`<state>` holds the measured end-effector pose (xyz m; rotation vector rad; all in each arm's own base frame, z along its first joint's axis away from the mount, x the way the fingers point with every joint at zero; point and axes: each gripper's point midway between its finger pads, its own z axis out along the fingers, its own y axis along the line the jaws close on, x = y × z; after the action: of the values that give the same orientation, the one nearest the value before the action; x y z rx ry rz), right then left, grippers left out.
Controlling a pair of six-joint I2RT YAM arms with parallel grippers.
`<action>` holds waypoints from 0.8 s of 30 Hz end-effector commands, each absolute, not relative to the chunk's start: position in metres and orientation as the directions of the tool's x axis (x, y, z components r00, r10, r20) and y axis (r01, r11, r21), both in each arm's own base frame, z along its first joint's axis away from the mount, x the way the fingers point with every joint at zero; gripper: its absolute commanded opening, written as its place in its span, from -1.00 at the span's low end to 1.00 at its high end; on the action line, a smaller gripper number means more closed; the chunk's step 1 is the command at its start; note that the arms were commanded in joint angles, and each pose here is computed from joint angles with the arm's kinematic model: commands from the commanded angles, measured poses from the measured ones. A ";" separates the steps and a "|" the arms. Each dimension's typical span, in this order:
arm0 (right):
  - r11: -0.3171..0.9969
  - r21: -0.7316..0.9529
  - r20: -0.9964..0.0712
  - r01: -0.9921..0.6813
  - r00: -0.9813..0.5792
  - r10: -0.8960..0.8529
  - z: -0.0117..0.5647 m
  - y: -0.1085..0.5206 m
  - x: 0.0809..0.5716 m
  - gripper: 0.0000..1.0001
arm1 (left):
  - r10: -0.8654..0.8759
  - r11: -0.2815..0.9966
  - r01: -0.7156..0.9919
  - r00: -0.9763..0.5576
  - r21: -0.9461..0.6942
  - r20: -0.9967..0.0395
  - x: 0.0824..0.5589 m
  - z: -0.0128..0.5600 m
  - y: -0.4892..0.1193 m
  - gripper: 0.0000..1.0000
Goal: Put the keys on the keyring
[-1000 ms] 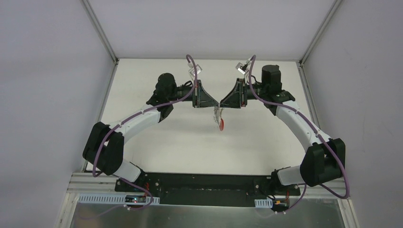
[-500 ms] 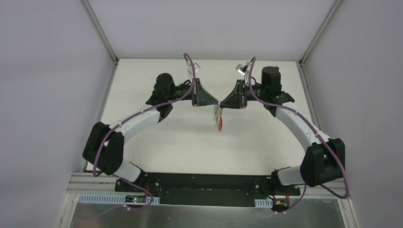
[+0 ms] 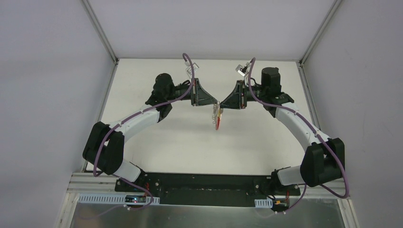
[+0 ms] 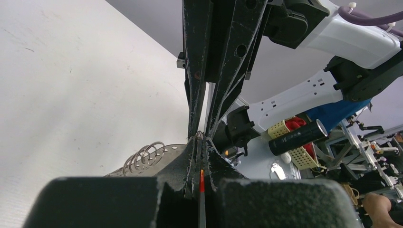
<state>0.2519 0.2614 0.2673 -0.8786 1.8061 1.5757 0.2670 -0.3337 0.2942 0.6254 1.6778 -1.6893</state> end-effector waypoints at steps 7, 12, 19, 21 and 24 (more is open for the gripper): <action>0.085 0.544 -0.828 -0.835 -0.550 -0.108 0.275 0.260 0.247 -0.76 | -0.187 0.053 0.782 -0.603 -0.621 -0.775 0.278 0.310 -0.328 -1.00; 0.097 0.541 -0.823 -0.835 -0.550 -0.141 0.265 0.267 0.242 -0.81 | -0.189 0.067 0.774 -0.610 -0.630 -0.769 0.282 0.308 -0.329 -1.00; 0.108 0.531 -0.824 -0.841 -0.542 -0.168 0.261 0.274 0.241 -0.79 | -0.179 0.083 0.769 -0.614 -0.634 -0.769 0.283 0.303 -0.329 -1.00; 0.113 0.527 -0.826 -0.842 -0.539 -0.167 0.263 0.274 0.242 -0.69 | -0.174 0.083 0.771 -0.612 -0.631 -0.771 0.283 0.302 -0.329 -1.00; 0.127 0.518 -0.830 -0.846 -0.533 -0.164 0.266 0.271 0.244 -0.46 | -0.165 0.080 0.772 -0.614 -0.631 -0.772 0.282 0.300 -0.329 -1.00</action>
<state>0.2457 0.2708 0.2467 -0.9314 1.8600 1.4798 0.2715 -0.3327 0.2822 0.5934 1.7327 -1.6819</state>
